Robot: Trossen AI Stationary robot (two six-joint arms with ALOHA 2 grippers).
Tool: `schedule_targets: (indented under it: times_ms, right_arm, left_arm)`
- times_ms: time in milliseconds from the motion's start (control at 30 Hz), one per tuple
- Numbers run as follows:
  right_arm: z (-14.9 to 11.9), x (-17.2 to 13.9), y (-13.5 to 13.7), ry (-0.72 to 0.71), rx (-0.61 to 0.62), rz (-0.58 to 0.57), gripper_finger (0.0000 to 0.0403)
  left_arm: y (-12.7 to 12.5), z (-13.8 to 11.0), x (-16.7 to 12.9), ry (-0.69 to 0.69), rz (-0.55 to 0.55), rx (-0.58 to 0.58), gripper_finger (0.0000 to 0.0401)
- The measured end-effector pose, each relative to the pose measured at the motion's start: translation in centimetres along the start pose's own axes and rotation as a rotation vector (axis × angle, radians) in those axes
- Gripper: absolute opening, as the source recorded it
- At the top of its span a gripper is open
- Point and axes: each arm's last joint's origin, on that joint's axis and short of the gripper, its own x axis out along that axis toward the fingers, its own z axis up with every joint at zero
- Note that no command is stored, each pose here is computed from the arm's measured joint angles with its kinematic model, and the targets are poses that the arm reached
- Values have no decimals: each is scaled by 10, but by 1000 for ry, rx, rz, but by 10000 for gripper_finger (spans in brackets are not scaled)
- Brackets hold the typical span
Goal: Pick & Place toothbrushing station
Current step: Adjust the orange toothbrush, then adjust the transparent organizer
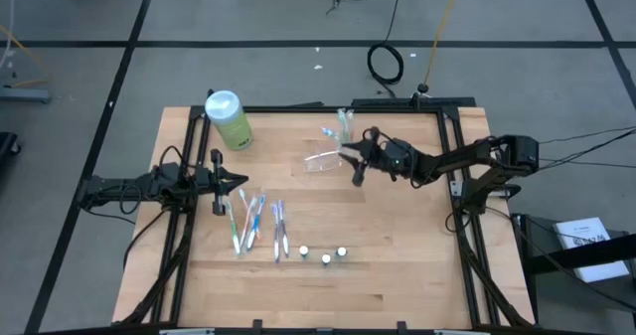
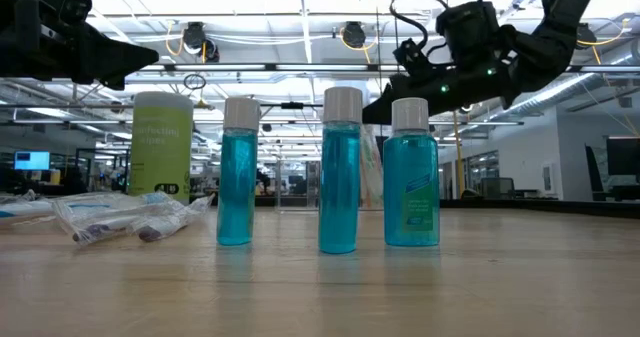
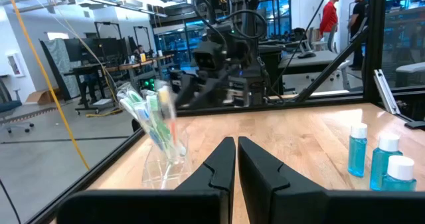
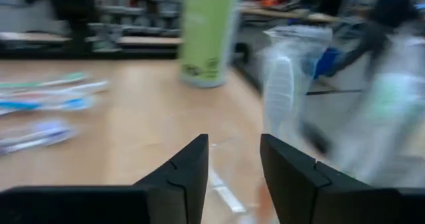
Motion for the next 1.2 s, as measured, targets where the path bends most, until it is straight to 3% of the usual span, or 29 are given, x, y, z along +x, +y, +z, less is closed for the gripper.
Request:
schedule_targets:
  times_ms: [333, 600, 833, 1033, 1133, 1200]
  right_arm:
    - [-6, 3, -26, 20, 98, -126, 125]
    - [-2, 1, -26, 14, 54, -221, 125]
    - [1, 0, -15, -12, 67, -205, 125]
    - [-10, -4, -6, 140, 3, -442, 125]
    - [-16, -5, 0, 191, 22, -409, 125]
    - [-19, -5, 4, 209, 58, -321, 125]
  left_arm:
    - [0, 0, 0, -1, 0, 0, 26]
    - [0, 0, 0, 0, 0, 0, 26]
    - [0, 0, 0, 0, 0, 0, 26]
    - [0, 0, 0, -1, 0, 0, 26]
    - [0, 0, 0, 0, 0, 0, 26]
    - [0, 0, 0, 0, 0, 0, 26]
